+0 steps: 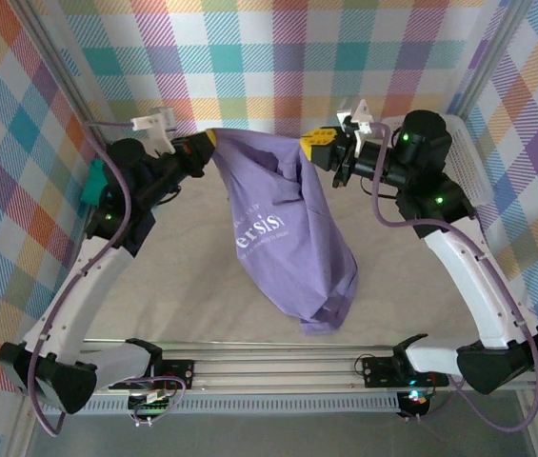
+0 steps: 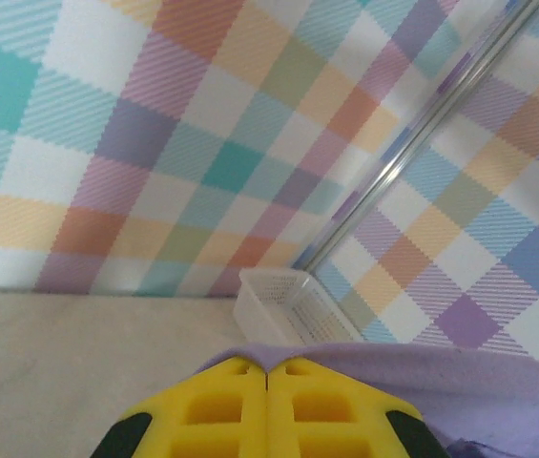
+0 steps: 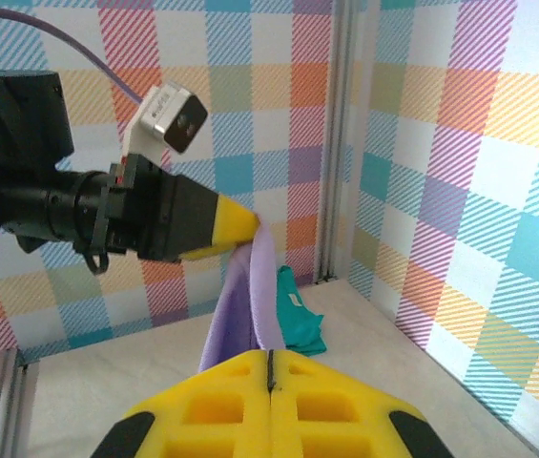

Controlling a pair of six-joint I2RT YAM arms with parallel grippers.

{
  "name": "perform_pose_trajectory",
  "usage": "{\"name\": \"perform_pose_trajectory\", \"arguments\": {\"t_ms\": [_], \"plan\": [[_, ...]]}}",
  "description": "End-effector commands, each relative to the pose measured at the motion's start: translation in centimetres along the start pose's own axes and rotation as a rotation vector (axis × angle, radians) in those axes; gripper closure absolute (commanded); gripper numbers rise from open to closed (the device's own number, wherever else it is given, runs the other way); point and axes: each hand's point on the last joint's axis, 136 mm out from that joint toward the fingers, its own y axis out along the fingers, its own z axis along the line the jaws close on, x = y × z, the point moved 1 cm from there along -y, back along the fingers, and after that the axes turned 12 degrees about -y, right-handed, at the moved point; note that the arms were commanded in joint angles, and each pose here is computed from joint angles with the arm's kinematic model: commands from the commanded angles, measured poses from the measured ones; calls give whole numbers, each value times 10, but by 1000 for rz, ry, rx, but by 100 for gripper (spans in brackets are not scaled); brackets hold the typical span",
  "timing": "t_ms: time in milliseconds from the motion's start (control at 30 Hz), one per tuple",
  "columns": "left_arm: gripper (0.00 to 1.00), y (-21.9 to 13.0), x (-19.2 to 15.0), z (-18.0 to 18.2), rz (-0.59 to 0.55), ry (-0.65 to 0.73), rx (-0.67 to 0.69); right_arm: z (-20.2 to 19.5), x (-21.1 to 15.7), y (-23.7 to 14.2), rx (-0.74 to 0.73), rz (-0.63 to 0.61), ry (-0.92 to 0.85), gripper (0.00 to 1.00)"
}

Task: Fold the inside-out t-shirt

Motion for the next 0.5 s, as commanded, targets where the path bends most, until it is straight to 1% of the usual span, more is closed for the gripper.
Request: {"name": "perform_pose_trajectory", "arguments": {"t_ms": [0,67,200,333,367,400,433,467], "plan": [[100,-14,6,45,-75,25,187,18,-41,2,99,94,135,100],[100,-17,-23,71,-22,-2,231,30,-64,5,156,119,220,100],[100,-26,-80,118,83,-72,313,48,-101,19,258,117,428,100],[100,-35,-132,154,209,-111,413,69,-141,41,290,168,600,100],[97,-37,-143,159,238,-112,429,73,-150,46,295,184,643,100],[92,-40,-151,162,264,-107,443,76,-158,50,299,203,676,100],[85,-43,-160,167,288,-97,466,78,-166,53,298,228,701,100],[74,-48,-164,171,300,-82,493,79,-172,54,299,248,710,100]]}}
